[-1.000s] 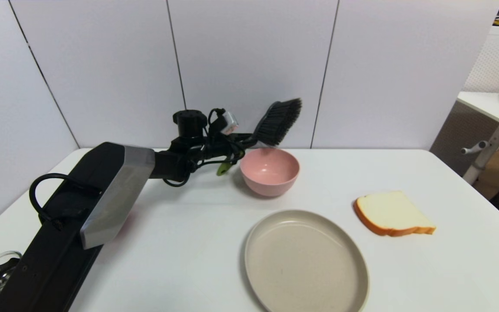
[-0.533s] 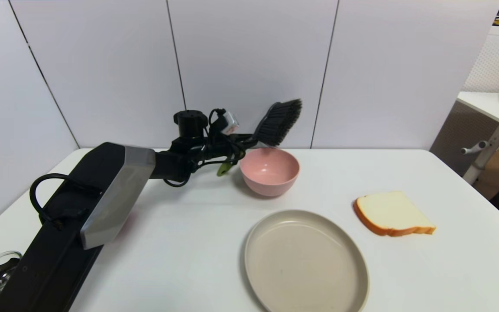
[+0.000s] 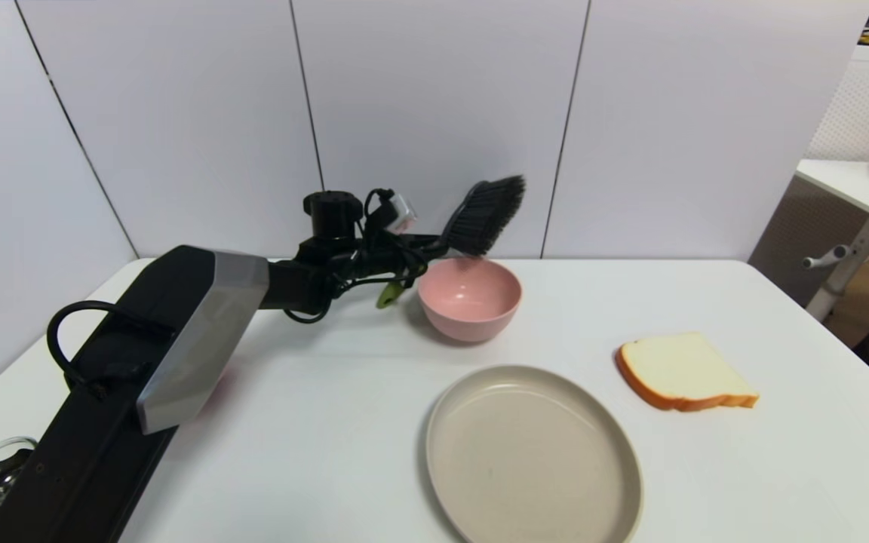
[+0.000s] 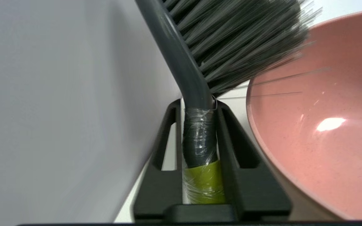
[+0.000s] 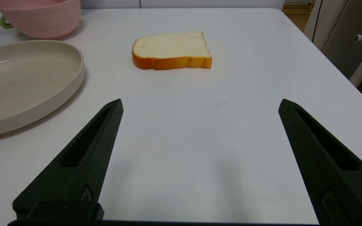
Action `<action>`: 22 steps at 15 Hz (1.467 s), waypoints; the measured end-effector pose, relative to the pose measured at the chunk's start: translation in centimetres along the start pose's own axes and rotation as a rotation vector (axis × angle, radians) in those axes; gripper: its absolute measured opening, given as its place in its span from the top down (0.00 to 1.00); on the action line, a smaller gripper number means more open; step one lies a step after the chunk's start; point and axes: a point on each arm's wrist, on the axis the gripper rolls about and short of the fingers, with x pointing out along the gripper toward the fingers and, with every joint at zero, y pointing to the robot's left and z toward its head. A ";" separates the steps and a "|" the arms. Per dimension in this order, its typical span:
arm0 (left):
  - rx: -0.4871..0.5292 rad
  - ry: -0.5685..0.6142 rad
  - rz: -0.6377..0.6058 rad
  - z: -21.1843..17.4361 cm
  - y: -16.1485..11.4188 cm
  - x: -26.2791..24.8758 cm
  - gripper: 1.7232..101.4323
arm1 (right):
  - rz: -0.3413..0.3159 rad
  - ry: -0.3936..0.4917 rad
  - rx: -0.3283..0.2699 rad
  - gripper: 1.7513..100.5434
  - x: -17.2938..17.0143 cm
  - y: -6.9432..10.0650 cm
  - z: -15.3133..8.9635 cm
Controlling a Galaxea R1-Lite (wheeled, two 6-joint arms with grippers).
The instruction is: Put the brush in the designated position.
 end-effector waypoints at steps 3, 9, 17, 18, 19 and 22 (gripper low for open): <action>-0.014 0.017 -0.006 -0.1 -0.1 0.0 0.52 | 0.000 0.000 0.000 0.03 0.0 0.0 0.0; -0.012 0.021 -0.003 0.7 0.1 -0.2 0.26 | -0.001 0.000 0.000 0.03 0.0 0.0 0.0; 0.013 0.246 0.028 9.1 1.0 -5.3 0.12 | 0.000 0.000 0.000 0.03 0.0 0.0 0.0; -0.004 0.311 0.032 10.6 0.8 -6.8 0.11 | 0.000 0.000 0.000 0.03 0.0 0.0 0.0; -0.030 0.378 0.036 12.0 0.4 -8.3 0.10 | 0.000 0.000 0.001 0.03 0.0 0.0 0.0; -0.114 0.538 0.053 15.6 -1.6 -13.7 0.08 | 0.000 0.000 0.000 0.03 0.0 0.0 0.0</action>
